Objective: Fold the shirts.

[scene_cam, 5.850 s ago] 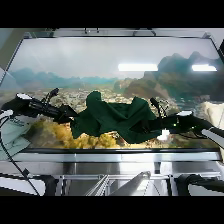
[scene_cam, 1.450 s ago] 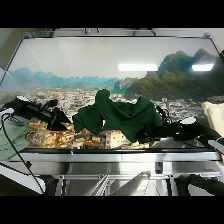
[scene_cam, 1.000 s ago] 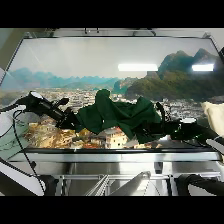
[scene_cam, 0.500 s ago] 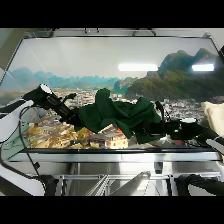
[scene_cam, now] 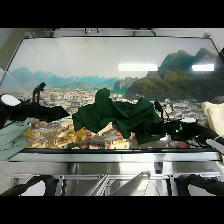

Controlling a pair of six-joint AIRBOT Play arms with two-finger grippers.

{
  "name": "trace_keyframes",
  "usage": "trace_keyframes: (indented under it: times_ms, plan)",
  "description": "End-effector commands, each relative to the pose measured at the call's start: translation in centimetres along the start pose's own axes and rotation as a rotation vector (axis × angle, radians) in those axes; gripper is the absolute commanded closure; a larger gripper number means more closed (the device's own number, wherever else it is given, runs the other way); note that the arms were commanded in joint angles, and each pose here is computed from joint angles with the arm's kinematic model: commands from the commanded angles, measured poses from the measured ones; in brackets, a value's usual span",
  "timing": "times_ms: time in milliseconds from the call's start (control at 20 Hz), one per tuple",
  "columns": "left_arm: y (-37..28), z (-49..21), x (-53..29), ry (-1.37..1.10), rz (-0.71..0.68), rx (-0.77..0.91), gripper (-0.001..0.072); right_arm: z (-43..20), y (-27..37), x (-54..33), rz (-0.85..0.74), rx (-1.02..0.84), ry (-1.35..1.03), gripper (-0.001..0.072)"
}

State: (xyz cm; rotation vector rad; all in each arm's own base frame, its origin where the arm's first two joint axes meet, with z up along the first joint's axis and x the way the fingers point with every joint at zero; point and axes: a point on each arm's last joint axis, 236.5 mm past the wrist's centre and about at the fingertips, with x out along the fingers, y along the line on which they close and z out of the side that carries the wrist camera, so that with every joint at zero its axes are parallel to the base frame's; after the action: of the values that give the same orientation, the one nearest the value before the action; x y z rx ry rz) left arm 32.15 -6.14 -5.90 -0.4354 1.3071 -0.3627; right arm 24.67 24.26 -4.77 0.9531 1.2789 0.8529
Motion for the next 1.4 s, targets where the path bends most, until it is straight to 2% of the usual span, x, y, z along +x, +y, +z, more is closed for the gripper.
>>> trace_keyframes:
  times_ms: [0,150,350,700,800,850,1150,1250,1350]
  plan:
    - [1.2,-0.7,0.3,-0.029,0.007,-0.088,0.0233,0.3,0.4,0.0,0.018,-0.013,-0.013,0.0697]
    - [0.2,-0.5,2.1,-0.013,-0.087,-0.107,0.0234,0.4,0.5,0.0,0.021,-0.013,-0.017,0.0697]
    - [0.8,-2.4,5.0,0.092,-0.101,-0.145,0.0234,0.4,0.5,0.0,0.023,-0.011,-0.019,0.0697]
    - [-2.6,-3.6,9.7,0.280,-0.137,-0.085,0.0247,0.6,0.8,0.0,0.033,-0.007,-0.024,0.0697]
    - [-4.0,-4.3,9.9,0.359,-0.171,-0.052,0.0641,0.3,1.1,0.0,0.046,-0.010,-0.013,0.0696]
    - [-4.4,-4.5,9.6,0.384,-0.188,-0.046,0.0684,0.2,1.2,0.0,0.050,-0.011,-0.010,0.0696]
    - [-5.3,-4.0,5.6,0.402,-0.267,-0.060,0.0685,0.1,2.6,-0.3,0.100,-0.036,-0.008,0.0697]
    - [-6.2,-3.7,2.0,0.379,-0.310,-0.046,0.0685,0.9,7.0,-1.9,0.227,-0.095,-0.026,0.0697]
    - [-9.0,-2.2,-3.0,0.307,-0.423,0.013,0.0685,2.9,14.0,-6.2,0.394,-0.236,-0.111,0.0697]
